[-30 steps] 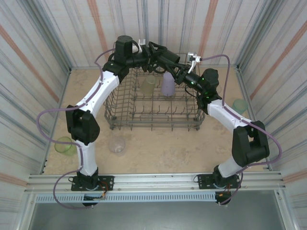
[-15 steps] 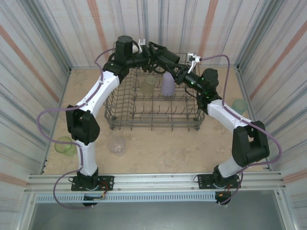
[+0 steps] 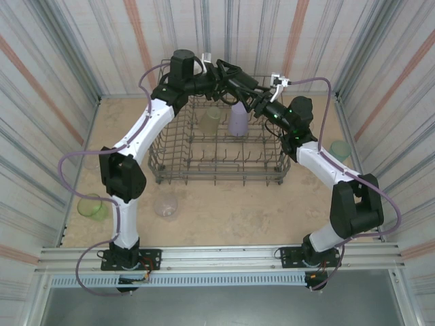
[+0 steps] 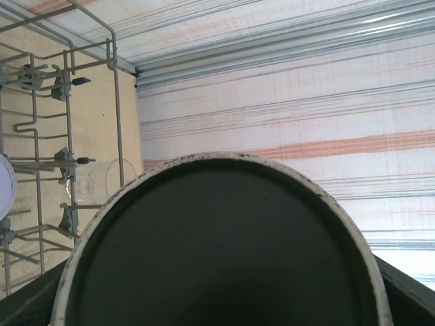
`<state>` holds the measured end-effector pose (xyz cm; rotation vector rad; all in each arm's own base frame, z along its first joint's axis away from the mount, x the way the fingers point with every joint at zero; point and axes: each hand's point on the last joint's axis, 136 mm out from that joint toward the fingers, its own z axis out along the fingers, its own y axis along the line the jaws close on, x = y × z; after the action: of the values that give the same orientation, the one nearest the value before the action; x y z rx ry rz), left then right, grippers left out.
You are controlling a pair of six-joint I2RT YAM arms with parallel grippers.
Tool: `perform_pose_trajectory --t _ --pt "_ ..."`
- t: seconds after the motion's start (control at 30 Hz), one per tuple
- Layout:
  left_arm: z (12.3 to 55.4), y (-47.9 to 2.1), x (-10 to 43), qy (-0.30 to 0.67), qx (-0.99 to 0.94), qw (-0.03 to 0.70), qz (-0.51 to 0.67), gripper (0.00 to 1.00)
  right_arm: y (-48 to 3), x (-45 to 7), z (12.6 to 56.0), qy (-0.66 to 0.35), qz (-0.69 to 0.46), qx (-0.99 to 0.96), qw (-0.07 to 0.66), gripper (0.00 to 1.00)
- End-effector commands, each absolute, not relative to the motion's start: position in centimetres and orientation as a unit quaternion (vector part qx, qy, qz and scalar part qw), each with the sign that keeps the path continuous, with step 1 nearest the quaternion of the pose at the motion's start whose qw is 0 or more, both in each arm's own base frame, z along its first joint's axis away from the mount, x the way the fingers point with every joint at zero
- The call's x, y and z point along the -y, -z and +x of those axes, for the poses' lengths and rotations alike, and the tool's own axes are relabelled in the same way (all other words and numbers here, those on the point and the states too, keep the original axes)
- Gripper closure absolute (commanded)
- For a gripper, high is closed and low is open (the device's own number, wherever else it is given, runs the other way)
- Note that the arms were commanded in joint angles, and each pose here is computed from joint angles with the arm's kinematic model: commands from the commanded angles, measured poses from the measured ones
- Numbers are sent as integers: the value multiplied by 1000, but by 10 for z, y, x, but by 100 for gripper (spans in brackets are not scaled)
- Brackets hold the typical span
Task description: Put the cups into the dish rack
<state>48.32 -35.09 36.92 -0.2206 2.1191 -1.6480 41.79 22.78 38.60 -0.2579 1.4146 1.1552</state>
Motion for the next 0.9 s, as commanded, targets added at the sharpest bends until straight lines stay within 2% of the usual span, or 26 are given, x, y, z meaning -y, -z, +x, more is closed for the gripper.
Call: perform_pose_trajectory --t 0.0,0.1,0.53,0.87 --pt "484 -393 355 603 -754 254 -54 100 -417 -211 402 -489 -114 -581 640 16" --pt "489 -392 355 596 -757 261 -55 100 -416 -202 398 -476 -110 -588 644 1" --pt "510 -379 378 573 -764 294 -38 100 -396 -143 368 -393 -82 -631 664 1" --pt "523 -352 410 545 -773 324 -18 100 -385 -87 325 -321 -45 -648 690 1"
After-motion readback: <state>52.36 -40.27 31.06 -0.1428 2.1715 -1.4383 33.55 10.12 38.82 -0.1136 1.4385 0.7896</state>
